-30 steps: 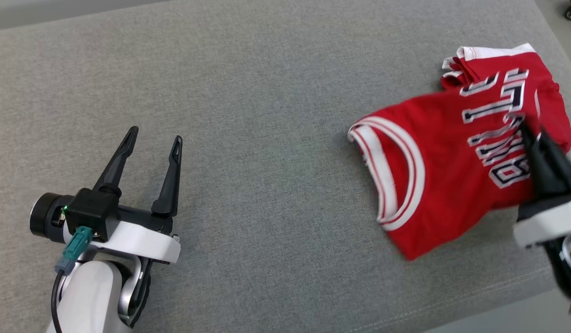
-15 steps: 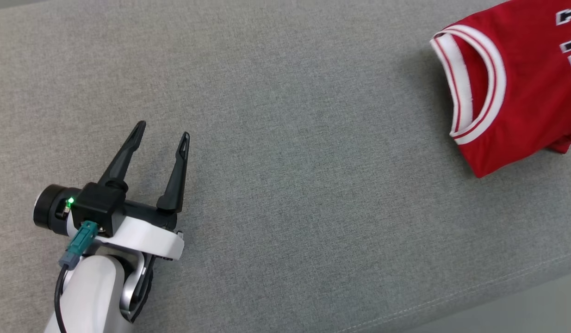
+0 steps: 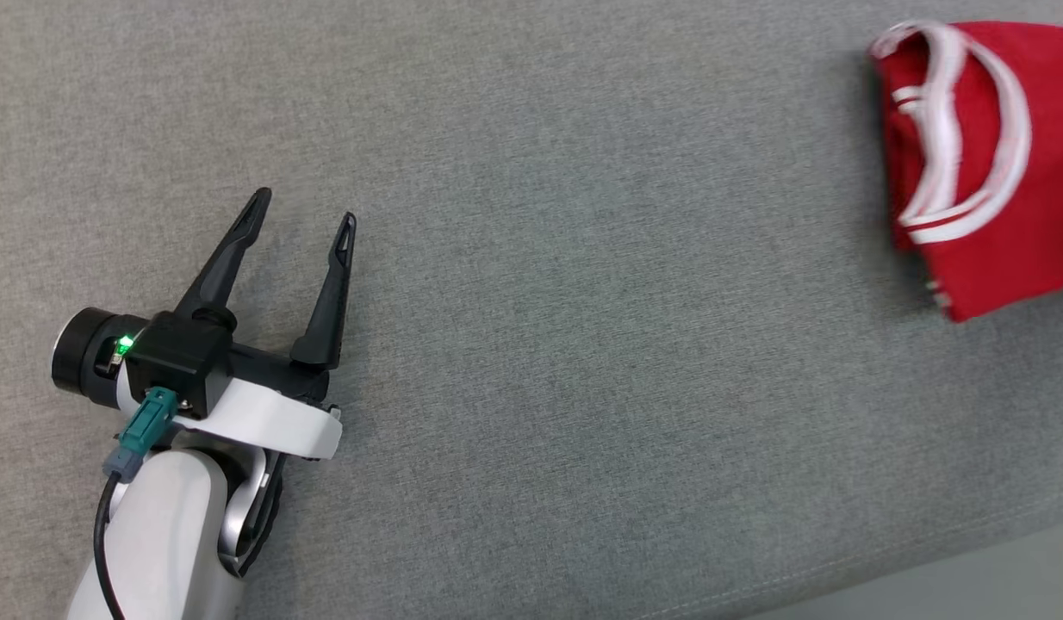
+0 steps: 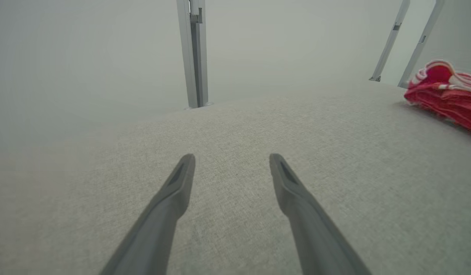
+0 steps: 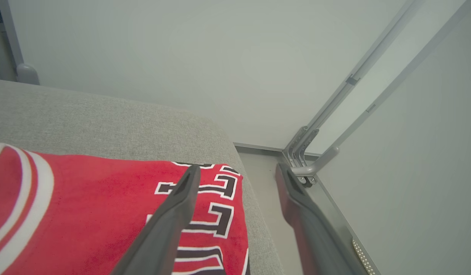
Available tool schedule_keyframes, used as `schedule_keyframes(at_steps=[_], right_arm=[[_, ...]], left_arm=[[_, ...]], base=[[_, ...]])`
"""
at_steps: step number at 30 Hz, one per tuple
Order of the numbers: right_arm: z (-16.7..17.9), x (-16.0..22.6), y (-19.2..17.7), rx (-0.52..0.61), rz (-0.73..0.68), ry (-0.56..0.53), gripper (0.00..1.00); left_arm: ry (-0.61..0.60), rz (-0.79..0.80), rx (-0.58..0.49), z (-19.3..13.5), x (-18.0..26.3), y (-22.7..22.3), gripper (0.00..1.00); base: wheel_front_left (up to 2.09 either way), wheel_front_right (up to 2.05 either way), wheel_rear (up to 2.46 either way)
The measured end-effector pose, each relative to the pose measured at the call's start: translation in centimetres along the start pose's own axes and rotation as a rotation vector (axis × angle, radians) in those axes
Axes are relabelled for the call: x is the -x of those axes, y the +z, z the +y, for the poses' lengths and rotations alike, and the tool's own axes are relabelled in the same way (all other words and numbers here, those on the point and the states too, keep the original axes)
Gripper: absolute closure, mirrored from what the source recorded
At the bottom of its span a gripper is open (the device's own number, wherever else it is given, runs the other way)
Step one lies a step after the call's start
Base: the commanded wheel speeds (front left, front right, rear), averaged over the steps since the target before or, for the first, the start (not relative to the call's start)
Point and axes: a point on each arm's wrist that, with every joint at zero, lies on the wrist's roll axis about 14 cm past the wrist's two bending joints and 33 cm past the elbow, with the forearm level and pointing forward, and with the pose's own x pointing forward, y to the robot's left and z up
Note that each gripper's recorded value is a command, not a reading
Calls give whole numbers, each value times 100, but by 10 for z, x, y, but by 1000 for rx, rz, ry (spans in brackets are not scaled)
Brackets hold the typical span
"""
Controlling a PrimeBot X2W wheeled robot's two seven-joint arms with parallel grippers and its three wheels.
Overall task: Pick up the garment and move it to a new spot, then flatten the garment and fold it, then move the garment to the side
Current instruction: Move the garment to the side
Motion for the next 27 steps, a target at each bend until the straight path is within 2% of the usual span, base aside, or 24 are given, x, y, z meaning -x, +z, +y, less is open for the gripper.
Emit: schedule_keyframes(at_steps=[3, 7, 10, 13, 20, 27], right_arm=[[11, -6, -24, -8, 57, 2, 0], [17, -9, -24, -48, 35, -8, 0], [22, -10, -6, -97, -28, -13, 0], [31, -7, 36, -146, -174, -3, 0], [79, 34, 93, -230, -398, 96, 0], [141, 77, 113, -303, -477, 232, 0]], left_arm=[[20, 11, 5, 7, 2, -6, 0], [33, 13, 7, 11, 4, -8, 0], [43, 7, 4, 13, 6, -4, 0], [59, -15, -3, 16, 8, 5, 0], [127, -93, -35, 30, 20, 38, 0], [227, -146, -48, 50, 47, 64, 0]], base=[[0, 0, 0], [0, 0, 0], [0, 0, 0], [0, 0, 0], [0, 0, 0], [0, 0, 0]])
